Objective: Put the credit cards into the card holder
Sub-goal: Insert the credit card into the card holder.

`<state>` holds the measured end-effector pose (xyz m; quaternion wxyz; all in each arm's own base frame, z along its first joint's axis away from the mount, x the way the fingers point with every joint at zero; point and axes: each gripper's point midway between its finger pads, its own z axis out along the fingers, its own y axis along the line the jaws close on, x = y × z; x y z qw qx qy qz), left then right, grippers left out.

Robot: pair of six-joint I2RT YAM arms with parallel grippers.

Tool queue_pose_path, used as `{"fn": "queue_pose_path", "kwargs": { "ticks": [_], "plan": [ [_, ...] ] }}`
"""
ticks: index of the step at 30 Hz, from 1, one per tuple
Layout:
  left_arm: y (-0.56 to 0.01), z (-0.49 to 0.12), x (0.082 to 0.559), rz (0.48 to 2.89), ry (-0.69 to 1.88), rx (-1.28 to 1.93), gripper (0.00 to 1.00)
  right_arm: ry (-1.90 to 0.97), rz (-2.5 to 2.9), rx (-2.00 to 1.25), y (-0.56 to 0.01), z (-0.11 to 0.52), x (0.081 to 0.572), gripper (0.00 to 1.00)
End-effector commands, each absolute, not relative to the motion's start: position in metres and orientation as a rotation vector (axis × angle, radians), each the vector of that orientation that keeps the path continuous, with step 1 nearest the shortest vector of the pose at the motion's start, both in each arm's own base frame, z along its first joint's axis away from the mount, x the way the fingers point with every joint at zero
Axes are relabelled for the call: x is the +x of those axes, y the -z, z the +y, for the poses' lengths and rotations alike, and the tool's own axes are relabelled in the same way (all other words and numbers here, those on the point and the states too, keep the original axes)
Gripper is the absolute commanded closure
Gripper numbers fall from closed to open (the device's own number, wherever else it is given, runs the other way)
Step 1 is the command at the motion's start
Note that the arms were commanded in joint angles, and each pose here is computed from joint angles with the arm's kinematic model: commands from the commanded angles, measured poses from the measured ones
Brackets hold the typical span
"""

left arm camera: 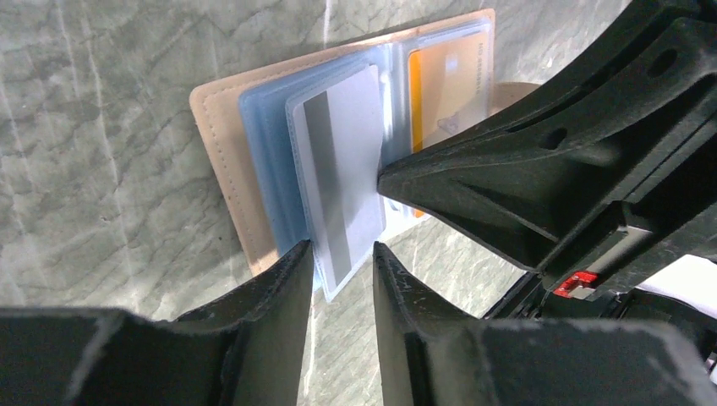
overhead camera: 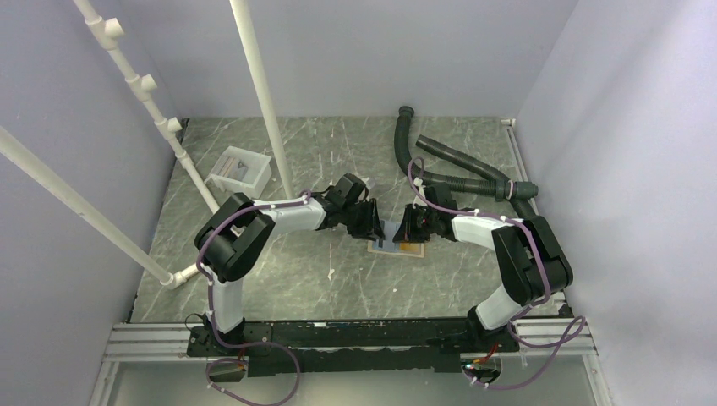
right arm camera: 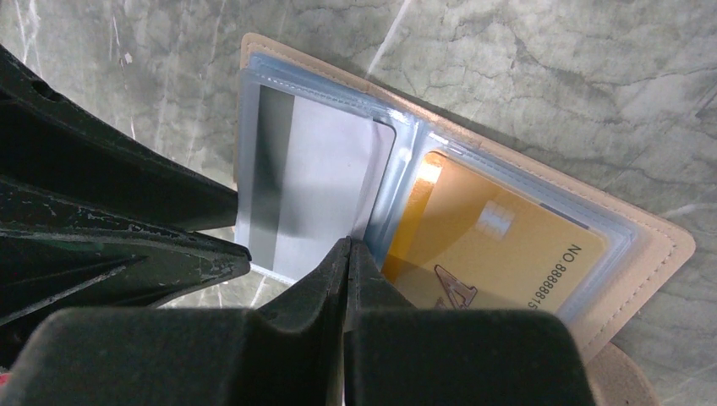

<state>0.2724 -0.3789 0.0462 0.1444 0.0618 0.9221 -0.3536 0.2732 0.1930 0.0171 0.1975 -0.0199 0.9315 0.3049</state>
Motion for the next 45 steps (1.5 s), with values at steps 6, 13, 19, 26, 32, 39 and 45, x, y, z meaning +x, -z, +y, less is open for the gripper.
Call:
{"fn": "queue_pose_path", "kwargs": {
  "ticks": [6, 13, 19, 26, 32, 39, 45],
  "plan": [
    [-0.082, -0.407, 0.270, 2.516, 1.147, 0.296, 0.66, -0.820, 2.601, -0.046, -0.020, 0.191, 0.279, 0.96],
    [-0.094, -0.430, 0.262, 2.486, 1.213, 0.377, 0.59, -0.653, 2.587, 0.107, -0.061, 0.166, 0.288, 0.72],
    [-0.106, -0.461, 0.257, 2.418, 1.288, 0.480, 0.52, -0.379, 2.453, 0.370, -0.108, 0.080, 0.295, 0.61],
    [-0.110, -0.457, 0.247, 2.392, 1.413, 0.475, 0.42, -0.362, 2.305, 0.207, -0.166, 0.073, 0.300, 0.57],
    [-0.166, -0.366, 0.213, 2.307, 1.175, 0.595, 0.32, -0.622, 2.310, -0.087, -0.158, 0.144, 0.291, 0.47],
    [-0.166, -0.247, 0.167, 2.453, 0.893, 0.453, 0.26, -0.693, 2.316, -0.203, -0.146, 0.176, 0.287, 0.46],
    [-0.169, -0.135, 0.186, 2.440, 0.515, -0.157, 0.18, -0.699, 2.318, -0.249, -0.141, 0.184, 0.285, 0.45]
  ]
}}
